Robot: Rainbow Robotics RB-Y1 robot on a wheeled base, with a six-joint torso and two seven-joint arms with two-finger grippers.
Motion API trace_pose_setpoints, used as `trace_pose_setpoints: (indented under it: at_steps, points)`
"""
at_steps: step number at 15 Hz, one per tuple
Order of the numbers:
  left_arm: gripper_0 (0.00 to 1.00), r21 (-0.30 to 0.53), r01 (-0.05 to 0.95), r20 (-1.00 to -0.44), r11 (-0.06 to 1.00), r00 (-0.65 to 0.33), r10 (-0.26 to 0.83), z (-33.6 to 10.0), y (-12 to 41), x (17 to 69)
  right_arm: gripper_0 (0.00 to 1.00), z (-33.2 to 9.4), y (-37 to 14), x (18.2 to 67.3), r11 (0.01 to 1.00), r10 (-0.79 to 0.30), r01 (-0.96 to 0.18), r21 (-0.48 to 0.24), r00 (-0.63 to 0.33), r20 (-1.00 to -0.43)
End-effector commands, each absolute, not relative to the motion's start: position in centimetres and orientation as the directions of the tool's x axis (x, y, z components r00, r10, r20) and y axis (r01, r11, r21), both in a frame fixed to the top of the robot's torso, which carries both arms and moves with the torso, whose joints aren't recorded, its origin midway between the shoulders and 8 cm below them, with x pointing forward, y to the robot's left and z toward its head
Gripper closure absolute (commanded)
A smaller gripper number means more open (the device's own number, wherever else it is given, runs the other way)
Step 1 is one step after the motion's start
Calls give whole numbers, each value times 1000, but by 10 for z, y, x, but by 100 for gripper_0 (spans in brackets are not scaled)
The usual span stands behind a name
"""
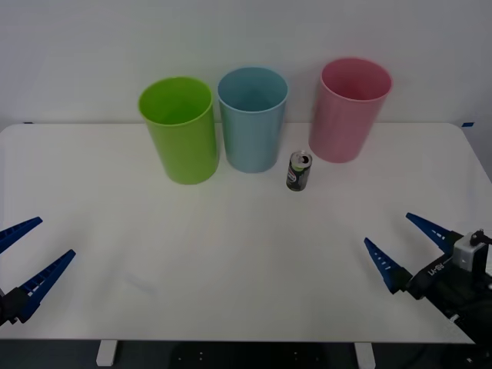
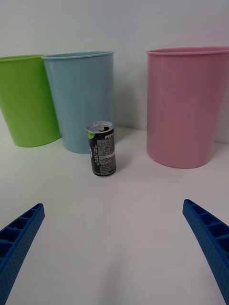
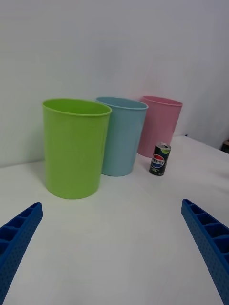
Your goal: Grasp the object on the table and drop it into the matching bin: aluminum can to the light blue bin, PET bottle to the pink bin.
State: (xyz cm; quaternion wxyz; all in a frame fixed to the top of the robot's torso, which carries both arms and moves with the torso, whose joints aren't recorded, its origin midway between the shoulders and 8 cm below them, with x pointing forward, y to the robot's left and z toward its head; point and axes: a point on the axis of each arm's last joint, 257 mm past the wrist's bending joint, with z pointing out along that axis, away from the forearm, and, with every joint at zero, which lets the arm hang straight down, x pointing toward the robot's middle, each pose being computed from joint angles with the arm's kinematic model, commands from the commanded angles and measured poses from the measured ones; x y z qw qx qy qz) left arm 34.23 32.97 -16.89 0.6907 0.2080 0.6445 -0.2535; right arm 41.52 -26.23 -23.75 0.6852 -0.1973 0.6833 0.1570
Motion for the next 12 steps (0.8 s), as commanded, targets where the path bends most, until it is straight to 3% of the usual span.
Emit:
trace_pose_setpoints:
  at_steps: [1, 12]
  points:
    - [0, -39, 618, -996, 785, 41, -82, -169, 330, 342, 0, -242, -250, 429, 885, -61, -462, -59, 11, -998]
    - [0, -39, 618, -996, 785, 41, -82, -169, 330, 342, 0, -262, -211, 480, 899, -69, -433, -61, -3, -998]
